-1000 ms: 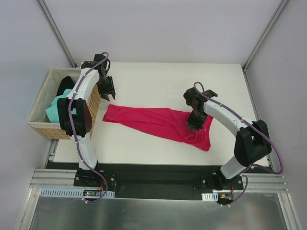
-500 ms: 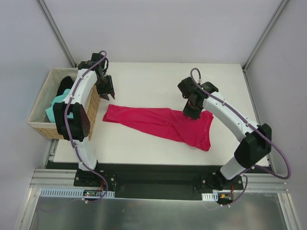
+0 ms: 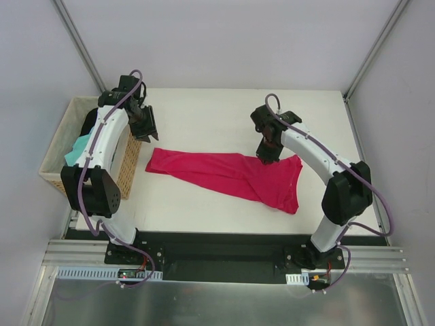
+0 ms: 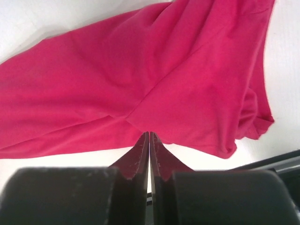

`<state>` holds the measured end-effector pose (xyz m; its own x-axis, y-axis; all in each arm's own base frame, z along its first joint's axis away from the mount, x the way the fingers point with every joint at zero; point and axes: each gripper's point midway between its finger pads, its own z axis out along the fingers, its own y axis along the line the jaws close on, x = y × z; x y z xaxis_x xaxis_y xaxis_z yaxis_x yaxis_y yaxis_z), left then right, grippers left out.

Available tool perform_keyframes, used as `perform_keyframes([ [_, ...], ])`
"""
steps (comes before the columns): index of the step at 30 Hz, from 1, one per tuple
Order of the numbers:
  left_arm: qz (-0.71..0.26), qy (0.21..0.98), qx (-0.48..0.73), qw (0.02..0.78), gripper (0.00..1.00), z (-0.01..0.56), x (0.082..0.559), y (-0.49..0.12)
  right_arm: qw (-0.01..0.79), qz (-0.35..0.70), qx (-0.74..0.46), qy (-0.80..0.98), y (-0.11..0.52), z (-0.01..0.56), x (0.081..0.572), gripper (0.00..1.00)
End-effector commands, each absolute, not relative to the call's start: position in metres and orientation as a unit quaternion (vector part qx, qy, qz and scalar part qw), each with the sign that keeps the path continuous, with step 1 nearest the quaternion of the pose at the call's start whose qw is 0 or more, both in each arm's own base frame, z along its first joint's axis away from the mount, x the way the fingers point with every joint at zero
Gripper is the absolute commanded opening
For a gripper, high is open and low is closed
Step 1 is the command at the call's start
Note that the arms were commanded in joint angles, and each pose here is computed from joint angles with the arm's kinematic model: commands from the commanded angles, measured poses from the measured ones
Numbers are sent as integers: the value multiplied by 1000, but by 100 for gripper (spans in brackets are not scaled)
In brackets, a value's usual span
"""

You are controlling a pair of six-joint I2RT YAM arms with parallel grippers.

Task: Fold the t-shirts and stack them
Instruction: Rotate the tshirt 90 degrees

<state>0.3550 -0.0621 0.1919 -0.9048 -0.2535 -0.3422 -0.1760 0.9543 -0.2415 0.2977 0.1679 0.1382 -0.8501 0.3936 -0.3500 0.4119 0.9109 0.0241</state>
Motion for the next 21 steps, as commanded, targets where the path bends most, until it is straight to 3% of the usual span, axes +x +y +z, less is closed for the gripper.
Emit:
perform_keyframes([
  [1,-101,969,-113,195,33,201,340,-63,140,14,235,962,168,116,311,3],
  [8,-111,961,-113,225,33,213,336,-64,124,4,251,960,149,98,332,1],
  [21,-111,956,-118,246,34,224,338,-62,54,-9,322,945,118,50,319,1],
])
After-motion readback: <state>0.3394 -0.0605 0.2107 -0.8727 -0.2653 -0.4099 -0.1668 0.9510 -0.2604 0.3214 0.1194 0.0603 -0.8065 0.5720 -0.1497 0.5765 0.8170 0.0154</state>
